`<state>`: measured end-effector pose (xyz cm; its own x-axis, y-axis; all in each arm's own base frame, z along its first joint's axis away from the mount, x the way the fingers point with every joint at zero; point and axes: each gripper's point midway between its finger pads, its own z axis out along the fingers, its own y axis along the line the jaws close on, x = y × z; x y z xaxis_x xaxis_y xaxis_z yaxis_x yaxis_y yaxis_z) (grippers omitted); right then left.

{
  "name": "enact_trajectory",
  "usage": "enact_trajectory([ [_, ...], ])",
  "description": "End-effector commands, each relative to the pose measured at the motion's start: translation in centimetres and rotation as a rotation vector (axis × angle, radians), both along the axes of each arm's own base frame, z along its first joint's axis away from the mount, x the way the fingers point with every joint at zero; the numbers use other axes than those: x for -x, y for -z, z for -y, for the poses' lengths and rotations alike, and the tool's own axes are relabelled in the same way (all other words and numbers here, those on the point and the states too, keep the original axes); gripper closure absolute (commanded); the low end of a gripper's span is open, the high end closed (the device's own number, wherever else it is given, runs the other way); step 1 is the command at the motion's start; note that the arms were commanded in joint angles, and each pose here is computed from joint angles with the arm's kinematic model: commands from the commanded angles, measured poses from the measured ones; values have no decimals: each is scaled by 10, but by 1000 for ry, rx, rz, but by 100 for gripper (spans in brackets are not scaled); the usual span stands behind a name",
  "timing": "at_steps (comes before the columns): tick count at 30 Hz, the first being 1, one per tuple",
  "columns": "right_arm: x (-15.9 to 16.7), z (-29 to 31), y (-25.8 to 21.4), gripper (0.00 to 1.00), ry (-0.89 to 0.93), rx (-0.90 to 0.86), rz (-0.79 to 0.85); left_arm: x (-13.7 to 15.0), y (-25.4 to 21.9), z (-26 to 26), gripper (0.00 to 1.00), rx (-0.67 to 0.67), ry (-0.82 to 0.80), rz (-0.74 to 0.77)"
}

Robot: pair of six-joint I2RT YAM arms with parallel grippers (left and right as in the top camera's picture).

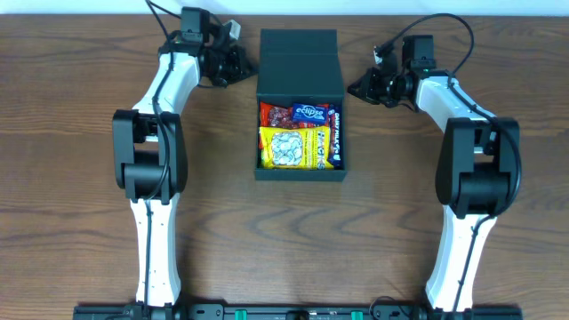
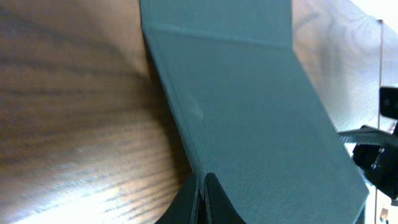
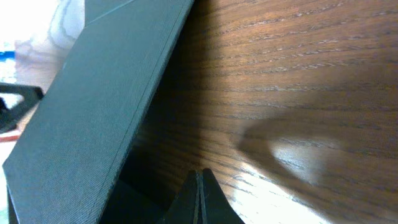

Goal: Pack container
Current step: 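Bring both grippers to the raised box lid edges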

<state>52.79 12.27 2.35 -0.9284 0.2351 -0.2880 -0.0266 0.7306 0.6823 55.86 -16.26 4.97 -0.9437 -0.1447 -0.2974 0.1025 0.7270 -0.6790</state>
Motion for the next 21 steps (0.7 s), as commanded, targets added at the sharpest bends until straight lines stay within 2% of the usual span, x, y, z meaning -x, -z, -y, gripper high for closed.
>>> enact_trajectory([
  [1,4,-5,6,99,-6,-53,-37,-1,10,-8,94,-43,-34,-30],
  [9,1,-8,4,99,-14,-60,-14,5,20,-17,94,-104,-61,-76],
  [21,0,-27,-5,99,-65,-100,29,8,22,-5,94,-79,-34,-81],
])
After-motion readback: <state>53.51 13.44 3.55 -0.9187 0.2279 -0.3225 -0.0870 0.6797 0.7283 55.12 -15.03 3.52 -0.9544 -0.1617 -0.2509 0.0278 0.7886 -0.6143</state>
